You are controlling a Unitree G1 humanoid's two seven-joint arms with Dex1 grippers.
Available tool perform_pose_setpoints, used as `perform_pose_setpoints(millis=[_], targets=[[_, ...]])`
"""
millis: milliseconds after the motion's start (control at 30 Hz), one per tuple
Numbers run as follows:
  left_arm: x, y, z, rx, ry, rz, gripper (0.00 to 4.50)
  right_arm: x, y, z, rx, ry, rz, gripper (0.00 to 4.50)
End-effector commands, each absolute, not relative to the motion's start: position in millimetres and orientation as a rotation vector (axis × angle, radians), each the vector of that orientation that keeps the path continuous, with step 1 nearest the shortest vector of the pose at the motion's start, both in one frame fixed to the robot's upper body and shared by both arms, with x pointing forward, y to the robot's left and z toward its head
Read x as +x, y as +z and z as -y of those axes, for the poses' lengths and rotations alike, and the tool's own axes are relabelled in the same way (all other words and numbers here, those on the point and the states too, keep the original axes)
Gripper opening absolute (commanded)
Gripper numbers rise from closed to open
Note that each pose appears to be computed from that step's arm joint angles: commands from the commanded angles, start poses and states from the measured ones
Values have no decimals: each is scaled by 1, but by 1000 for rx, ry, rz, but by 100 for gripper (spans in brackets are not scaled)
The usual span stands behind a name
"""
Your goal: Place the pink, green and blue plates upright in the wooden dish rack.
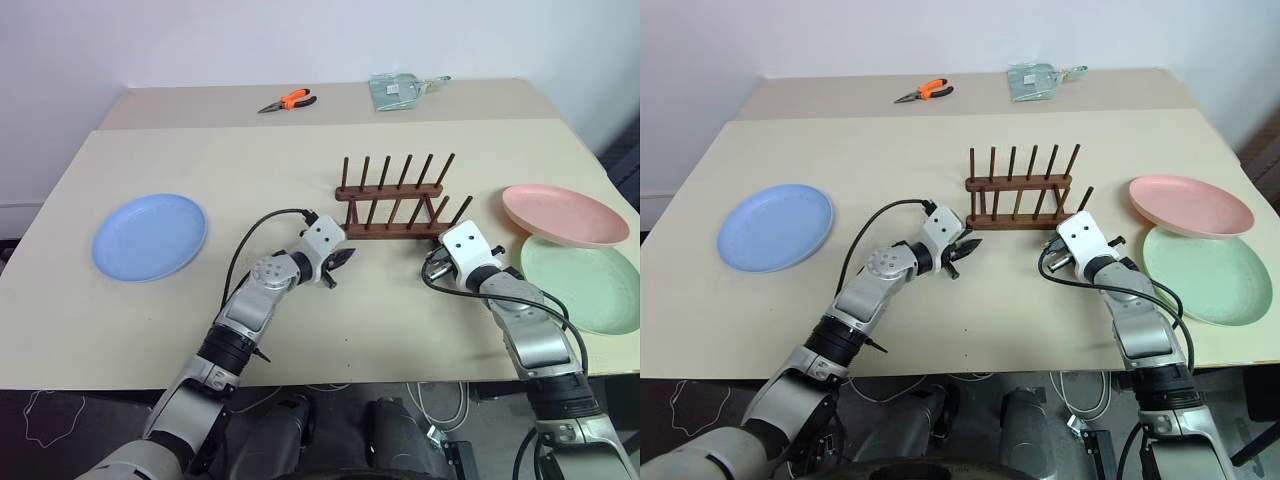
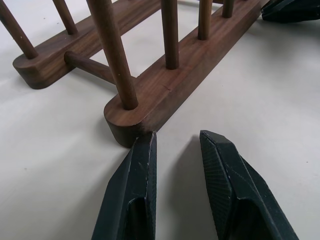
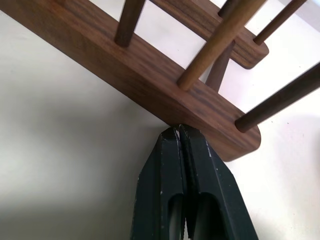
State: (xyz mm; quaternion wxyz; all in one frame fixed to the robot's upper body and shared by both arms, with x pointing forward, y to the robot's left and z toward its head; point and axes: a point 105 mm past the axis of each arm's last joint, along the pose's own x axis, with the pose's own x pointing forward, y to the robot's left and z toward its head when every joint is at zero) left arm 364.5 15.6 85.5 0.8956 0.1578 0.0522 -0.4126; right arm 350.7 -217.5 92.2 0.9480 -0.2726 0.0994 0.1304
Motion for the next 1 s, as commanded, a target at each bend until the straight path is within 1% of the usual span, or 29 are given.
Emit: perform_pose_setpoints(millis=[33, 100, 200, 267, 367, 500, 600, 633, 700, 833, 867, 933, 1000], targets=[[360, 78, -25, 333, -856, -134, 134, 335, 122, 236, -625, 275, -132, 88], [355, 84, -24, 310, -884, -110, 134, 324, 138, 248, -687, 274, -110, 184], [346, 102, -23, 236, -947, -50, 134, 305, 170, 277, -873, 243, -116, 330], [343, 107, -23, 214, -964, -39, 134, 300, 179, 286, -917, 230, -125, 330], [337, 112, -20, 200, -1021, -21, 134, 301, 183, 313, -1101, 175, -196, 330], [332, 120, -14, 193, -1070, 8, 134, 310, 169, 348, -1318, 124, -320, 330], [330, 125, -11, 177, -1083, 28, 134, 320, 162, 364, -1381, 90, -350, 330], [329, 126, -11, 172, -1085, 31, 134, 323, 159, 369, -1403, 80, -360, 307], [326, 127, -11, 170, -1087, 35, 134, 328, 156, 376, -1449, 69, -371, 244], [323, 125, -15, 177, -1079, 34, 134, 333, 158, 376, -1471, 69, -352, 37], [322, 124, -17, 176, -1074, 32, 134, 333, 158, 374, -1482, 79, -346, 2], [321, 123, -19, 175, -1069, 28, 134, 332, 163, 369, -1514, 89, -321, 2], [321, 124, -22, 171, -1059, 26, 134, 333, 183, 358, -1527, 59, -228, 2]])
